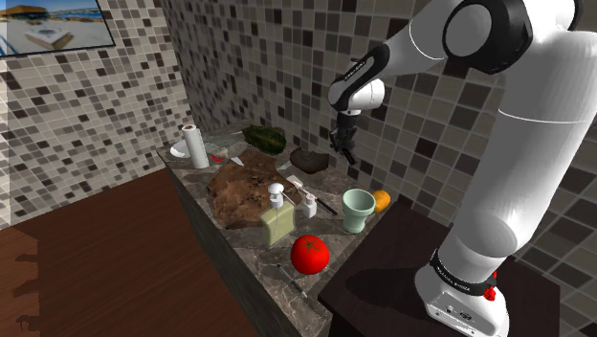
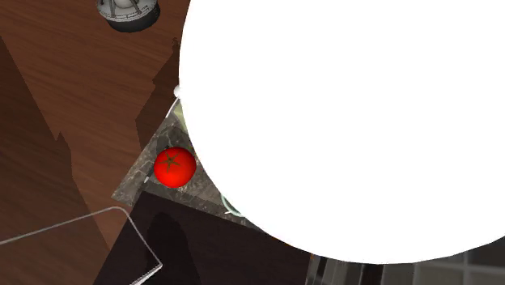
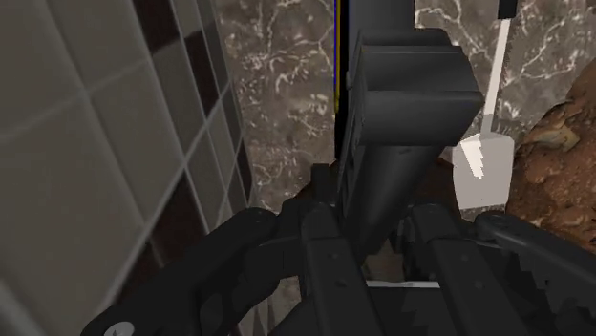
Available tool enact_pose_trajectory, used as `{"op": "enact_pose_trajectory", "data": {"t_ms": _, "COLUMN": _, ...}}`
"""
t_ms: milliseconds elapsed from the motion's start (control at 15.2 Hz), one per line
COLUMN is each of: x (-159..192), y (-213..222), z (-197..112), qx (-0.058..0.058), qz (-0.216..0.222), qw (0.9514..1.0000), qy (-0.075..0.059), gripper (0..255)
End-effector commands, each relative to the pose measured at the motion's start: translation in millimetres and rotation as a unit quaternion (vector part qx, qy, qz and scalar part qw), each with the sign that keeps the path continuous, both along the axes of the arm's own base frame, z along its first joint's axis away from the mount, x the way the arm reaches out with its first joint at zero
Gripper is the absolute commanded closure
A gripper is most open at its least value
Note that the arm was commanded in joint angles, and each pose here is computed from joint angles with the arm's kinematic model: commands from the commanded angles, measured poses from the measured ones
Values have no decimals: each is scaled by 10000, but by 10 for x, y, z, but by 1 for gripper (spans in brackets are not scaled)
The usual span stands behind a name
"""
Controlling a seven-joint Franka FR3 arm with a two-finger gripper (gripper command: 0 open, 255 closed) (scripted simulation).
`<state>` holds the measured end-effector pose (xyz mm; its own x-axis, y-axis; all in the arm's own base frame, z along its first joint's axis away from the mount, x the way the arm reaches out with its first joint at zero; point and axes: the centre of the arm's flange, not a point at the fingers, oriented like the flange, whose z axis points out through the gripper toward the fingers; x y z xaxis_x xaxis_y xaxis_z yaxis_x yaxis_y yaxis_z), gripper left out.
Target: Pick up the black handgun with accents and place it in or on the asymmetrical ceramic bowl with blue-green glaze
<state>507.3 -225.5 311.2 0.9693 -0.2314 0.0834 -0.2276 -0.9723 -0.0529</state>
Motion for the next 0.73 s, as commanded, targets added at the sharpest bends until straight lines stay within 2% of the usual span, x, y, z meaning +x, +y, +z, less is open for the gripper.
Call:
{"op": "enact_pose_trajectory", "data": {"t_ms": 0, "x": 247, "y": -2, "z": 52, "qx": -13, "qz": -18, "qw": 10000, "qy": -23, "gripper": 255}}
{"op": "enact_pose_trajectory", "data": {"t_ms": 660, "x": 1549, "y": 170, "z": 183, "qx": -13, "qz": -18, "qw": 10000, "qy": -23, "gripper": 255}}
